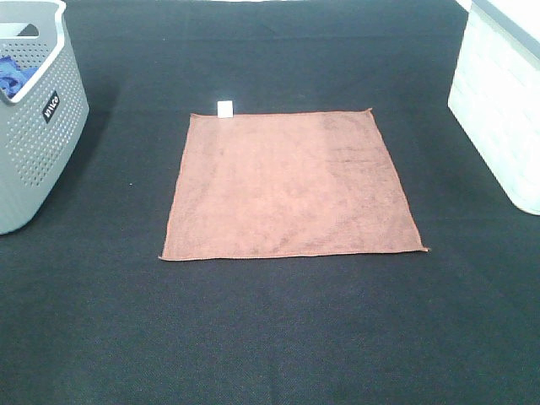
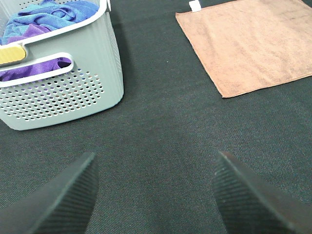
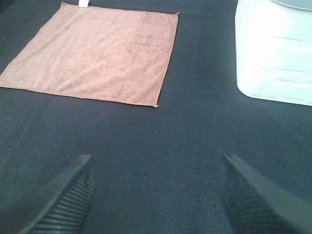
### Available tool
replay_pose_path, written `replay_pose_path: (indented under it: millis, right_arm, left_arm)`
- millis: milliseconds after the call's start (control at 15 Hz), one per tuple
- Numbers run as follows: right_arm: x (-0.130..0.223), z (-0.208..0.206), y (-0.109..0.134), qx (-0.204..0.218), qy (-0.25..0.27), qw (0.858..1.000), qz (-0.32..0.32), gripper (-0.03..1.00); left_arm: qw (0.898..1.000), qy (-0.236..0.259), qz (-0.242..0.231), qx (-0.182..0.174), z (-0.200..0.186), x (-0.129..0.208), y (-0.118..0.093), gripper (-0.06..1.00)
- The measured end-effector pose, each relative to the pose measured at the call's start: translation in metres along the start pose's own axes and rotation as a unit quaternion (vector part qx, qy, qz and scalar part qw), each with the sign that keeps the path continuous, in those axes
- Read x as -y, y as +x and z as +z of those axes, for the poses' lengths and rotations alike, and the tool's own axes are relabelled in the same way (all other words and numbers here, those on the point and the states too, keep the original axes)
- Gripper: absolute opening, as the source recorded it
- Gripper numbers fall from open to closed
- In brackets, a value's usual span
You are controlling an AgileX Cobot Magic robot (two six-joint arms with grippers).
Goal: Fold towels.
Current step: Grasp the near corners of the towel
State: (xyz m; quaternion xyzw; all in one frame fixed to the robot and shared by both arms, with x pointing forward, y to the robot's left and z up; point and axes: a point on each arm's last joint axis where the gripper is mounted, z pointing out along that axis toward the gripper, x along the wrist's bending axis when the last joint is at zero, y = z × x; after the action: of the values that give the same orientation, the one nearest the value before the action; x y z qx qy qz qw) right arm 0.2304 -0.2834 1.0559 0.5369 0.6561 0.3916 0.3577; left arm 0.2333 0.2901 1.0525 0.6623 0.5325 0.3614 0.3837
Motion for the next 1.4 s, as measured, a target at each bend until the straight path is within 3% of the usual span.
replay_pose_path:
  millis: [1400]
  right_arm:
    - [0.0000,0.0000,0.0000,0.000,0.000,1.000,0.000,0.69]
  left_arm:
    - [1.000,0.000,0.000,0.000,0.0000,0.0000,0.0000,0.64]
